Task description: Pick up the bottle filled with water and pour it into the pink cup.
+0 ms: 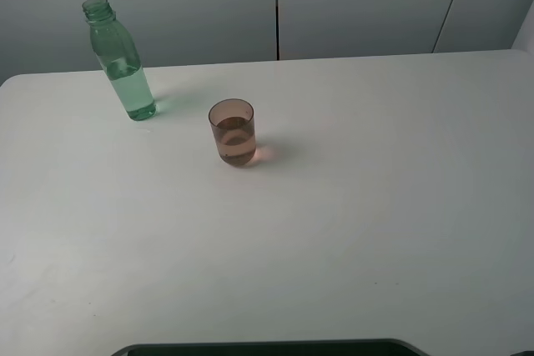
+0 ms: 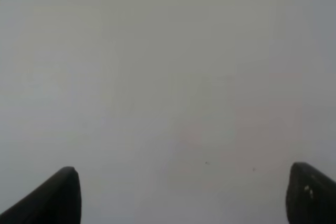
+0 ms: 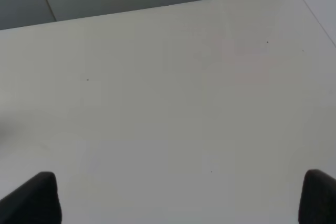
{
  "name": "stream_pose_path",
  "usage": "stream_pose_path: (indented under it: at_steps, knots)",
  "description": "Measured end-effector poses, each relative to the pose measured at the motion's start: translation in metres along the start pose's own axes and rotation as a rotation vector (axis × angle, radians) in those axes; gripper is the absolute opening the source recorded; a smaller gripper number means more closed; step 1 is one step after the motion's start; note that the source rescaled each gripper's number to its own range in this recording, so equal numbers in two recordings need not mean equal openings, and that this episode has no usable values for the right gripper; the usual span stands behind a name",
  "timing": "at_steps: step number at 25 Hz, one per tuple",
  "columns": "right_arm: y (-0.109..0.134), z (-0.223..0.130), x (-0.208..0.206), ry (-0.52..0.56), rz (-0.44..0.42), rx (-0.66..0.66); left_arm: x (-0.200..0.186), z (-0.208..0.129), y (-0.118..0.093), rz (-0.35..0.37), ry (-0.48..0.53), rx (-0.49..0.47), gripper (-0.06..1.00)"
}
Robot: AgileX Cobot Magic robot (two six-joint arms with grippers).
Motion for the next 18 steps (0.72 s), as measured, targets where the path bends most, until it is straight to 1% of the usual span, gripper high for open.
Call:
stream_pose_path:
  at_steps: [3, 5, 9, 13, 15, 18]
  knots:
    - [0.0, 0.0, 0.0, 0.0, 0.0, 0.0, -0.007, -0.011, 0.003, -0.015, -0.067, 0.005, 1.0]
    - [0.0, 0.0, 0.0, 0.0, 0.0, 0.0, -0.013, -0.013, 0.003, -0.033, -0.152, 0.014, 1.0]
    - [0.0, 0.0, 0.0, 0.0, 0.0, 0.0, -0.027, -0.016, 0.005, -0.067, -0.353, 0.024, 1.0]
    - [0.0, 0.0, 0.0, 0.0, 0.0, 0.0, -0.033, -0.03, 0.014, -0.059, -0.492, 0.035, 1.0]
    - [0.0, 0.0, 0.0, 0.0, 0.0, 0.0, -0.036, -0.035, 0.015, -0.069, -0.54, 0.033, 1.0]
    - [0.0, 0.0, 0.0, 0.0, 0.0, 0.0, -0.037, -0.035, 0.014, -0.073, -0.555, 0.037, 1.0]
Point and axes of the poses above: a point on each arm's last joint axis where the gripper is mounted, x pointing out along that axis toward the gripper, y along the wrist's bending axis when the last joint is at zero, z = x × y, the point moved 8 cm from there along x, pointing out along that axis toward the gripper, and after that the axes turned 8 degrees about -x, right-handed, at the moved point
